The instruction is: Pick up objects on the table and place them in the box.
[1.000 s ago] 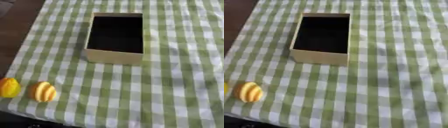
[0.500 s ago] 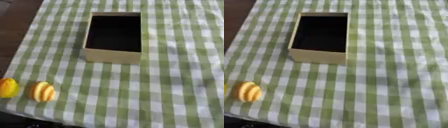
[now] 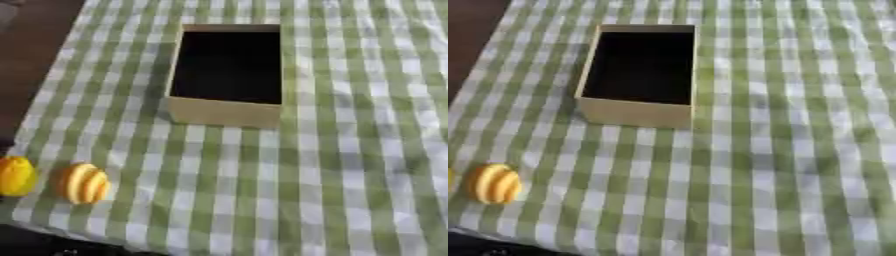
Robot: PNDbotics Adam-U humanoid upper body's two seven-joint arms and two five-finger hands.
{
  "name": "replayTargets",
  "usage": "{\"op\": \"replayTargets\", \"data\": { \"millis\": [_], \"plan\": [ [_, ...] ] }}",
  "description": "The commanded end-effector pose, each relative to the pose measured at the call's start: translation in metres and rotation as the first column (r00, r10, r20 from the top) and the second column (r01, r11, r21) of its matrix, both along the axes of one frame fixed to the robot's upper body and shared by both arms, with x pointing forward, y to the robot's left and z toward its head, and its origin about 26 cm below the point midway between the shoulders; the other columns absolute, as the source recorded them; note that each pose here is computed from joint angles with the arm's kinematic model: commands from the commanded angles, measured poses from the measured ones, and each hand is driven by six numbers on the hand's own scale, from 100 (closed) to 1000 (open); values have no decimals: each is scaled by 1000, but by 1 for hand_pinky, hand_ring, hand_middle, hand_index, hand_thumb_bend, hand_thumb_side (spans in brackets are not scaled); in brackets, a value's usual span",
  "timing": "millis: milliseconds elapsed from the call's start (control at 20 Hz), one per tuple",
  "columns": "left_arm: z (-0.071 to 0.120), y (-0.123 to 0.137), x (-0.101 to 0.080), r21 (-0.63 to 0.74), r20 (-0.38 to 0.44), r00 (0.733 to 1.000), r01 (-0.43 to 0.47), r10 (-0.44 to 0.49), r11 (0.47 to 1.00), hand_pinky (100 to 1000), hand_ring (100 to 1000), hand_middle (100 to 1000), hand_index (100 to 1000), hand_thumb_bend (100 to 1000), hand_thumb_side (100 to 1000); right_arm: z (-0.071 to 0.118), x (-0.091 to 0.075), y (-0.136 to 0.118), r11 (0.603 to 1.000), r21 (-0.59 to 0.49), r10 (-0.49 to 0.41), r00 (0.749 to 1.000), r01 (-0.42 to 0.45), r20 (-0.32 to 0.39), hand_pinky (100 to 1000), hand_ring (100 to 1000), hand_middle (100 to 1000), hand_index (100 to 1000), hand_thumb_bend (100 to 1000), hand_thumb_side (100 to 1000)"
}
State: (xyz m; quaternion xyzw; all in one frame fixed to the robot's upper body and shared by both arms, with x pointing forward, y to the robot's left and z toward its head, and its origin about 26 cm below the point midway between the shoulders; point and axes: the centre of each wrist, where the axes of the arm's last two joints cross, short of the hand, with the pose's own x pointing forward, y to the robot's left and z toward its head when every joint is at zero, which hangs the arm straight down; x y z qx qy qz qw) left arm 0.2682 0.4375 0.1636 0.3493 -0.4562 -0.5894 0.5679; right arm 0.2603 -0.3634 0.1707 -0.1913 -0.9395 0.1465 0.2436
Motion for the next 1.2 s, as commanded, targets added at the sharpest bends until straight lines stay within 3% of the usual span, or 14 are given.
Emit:
{"op": "replayTargets", "data": {
  "millis": [50,250,550,700,750,800,900,1050,1200],
  "plan": [
    [5,3,3,11,-12,1000,2,-2,1000,737,808,750,878,515,100,7,-1,1,1000,-11,13,1000,-13,21,911,829,705,844,100,523],
    [2,2,4,-2,-24,1000,12,-12,1000,691,770,705,846,442,109,7,-1,2,1000,-11,18,1000,-18,18,911,829,705,845,100,523],
    [6,1,4,-8,-12,1000,5,-5,1000,570,650,586,747,215,103,7,-1,2,1000,-8,18,1000,-18,13,912,829,704,846,100,523],
    [16,-3,4,-11,31,999,10,-10,1000,563,639,579,741,184,100,7,-1,1,1000,-8,17,1000,-17,13,912,829,704,846,100,523],
    [24,-6,5,-9,64,998,20,-20,1000,561,636,580,740,100,191,7,-1,1,1000,-8,17,1000,-17,13,912,829,704,846,100,527],
    [31,-9,6,-6,95,995,30,-30,1000,560,634,577,740,169,100,7,-1,1,1000,-9,16,1000,-16,13,911,829,704,846,100,523],
    [55,-20,8,9,180,981,77,-77,997,556,628,573,738,159,100,6,-2,0,1000,-11,15,1000,-15,13,911,829,704,846,100,523],
    [96,-43,12,56,297,937,173,-182,983,558,618,564,728,163,100,6,-2,0,1000,-12,14,1000,-14,10,912,829,704,846,100,523],
    [124,-64,15,89,358,893,258,-272,962,554,614,560,724,163,100,5,-2,1,1000,-13,17,1000,-17,3,913,829,703,846,100,523]
  ]
}}
